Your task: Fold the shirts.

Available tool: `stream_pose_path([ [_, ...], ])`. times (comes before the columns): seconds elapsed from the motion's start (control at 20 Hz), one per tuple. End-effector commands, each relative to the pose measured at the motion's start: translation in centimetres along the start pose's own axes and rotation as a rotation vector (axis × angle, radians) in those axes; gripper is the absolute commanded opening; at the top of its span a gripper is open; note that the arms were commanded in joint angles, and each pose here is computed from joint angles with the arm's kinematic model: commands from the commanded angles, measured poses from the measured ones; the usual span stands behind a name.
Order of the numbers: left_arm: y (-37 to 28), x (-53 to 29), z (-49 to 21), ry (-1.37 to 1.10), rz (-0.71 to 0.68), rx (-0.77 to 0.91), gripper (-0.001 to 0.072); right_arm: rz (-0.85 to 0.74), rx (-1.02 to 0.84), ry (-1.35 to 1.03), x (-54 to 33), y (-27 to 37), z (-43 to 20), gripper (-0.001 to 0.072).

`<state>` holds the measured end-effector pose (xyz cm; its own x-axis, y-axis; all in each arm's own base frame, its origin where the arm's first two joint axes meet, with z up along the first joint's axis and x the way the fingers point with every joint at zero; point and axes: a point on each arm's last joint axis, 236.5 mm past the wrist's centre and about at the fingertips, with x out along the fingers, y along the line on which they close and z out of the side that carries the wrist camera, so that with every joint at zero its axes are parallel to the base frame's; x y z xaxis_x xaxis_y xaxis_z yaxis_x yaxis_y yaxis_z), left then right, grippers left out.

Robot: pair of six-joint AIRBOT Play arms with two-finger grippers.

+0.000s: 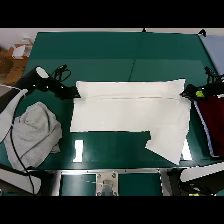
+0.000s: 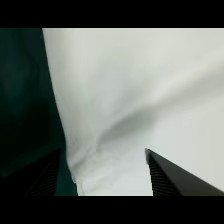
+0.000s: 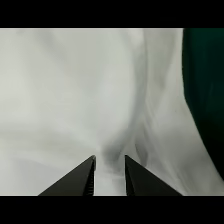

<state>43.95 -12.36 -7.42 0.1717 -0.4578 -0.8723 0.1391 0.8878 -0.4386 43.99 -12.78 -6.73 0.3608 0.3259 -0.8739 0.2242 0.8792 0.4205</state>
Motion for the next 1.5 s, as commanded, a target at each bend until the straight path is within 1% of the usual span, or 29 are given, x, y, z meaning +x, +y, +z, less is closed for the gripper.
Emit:
stream_pose_path([
  [0.0, -0.9, -1.2, -2.4, 0.113, -0.044, -0.048, 0.0608, 0.008, 0.027, 0.071, -1.5, 0.6, -0.9, 0.0234],
  [0.1, -0.9, -2.9, -4.5, 0.211, -0.068, -0.112, 0.0608, -0.007, 0.057, 0.088, -3.5, 0.5, -1.2, 0.0267],
  [0.25, -0.5, -5.0, -8.6, 0.323, -0.085, -0.161, 0.0607, -0.011, 0.088, 0.069, -6.6, 0.2, -2.6, 0.0262],
  [0.45, 0.5, -4.3, -13.7, 0.287, -0.068, -0.179, 0.0607, -0.040, 0.158, -0.002, -10.1, -1.6, -5.6, 0.0261],
  [0.6, -0.4, -2.0, -17.0, 0.310, -0.146, -0.208, 0.0607, -0.063, 0.241, -0.052, -12.4, -3.4, -8.0, 0.0262],
  [0.8, -1.3, -1.1, -17.8, 0.299, -0.201, -0.234, 0.0606, -0.085, 0.349, -0.137, -13.6, -5.4, -10.3, 0.0261],
  [0.85, -1.6, -1.5, -18.2, 0.322, -0.207, -0.239, 0.0548, -0.087, 0.368, -0.139, -13.4, -5.8, -10.8, 0.0261],
  [0.9, -1.9, -2.0, -18.7, 0.342, -0.210, -0.232, 0.0467, -0.084, 0.380, -0.136, -13.0, -5.9, -11.2, 0.0261],
  [1.0, -2.0, -3.8, -20.1, 0.388, -0.168, -0.236, 0.0469, -0.067, 0.401, -0.145, -12.0, -5.8, -11.4, 0.0264],
  [1.05, -1.6, -5.0, -20.6, 0.393, -0.122, -0.231, 0.0469, -0.053, 0.405, -0.162, -11.5, -5.6, -11.0, 0.0266],
  [1.15, -1.2, -7.2, -20.6, 0.327, -0.029, -0.247, 0.0470, -0.049, 0.405, -0.189, -10.8, -5.5, -10.6, 0.0273],
  [1.25, -2.0, -7.9, -20.1, 0.173, -0.016, -0.336, 0.0471, -0.035, 0.418, -0.215, -10.4, -5.3, -10.0, 0.0272],
  [1.4, -4.5, -5.1, -21.2, -0.001, -0.113, -0.481, 0.0471, 0.009, 0.432, -0.235, -10.0, -4.3, -9.2, 0.0272],
  [1.45, -5.2, -3.7, -21.5, -0.037, -0.150, -0.519, 0.0502, 0.032, 0.426, -0.246, -10.0, -3.7, -8.7, 0.0272],
])
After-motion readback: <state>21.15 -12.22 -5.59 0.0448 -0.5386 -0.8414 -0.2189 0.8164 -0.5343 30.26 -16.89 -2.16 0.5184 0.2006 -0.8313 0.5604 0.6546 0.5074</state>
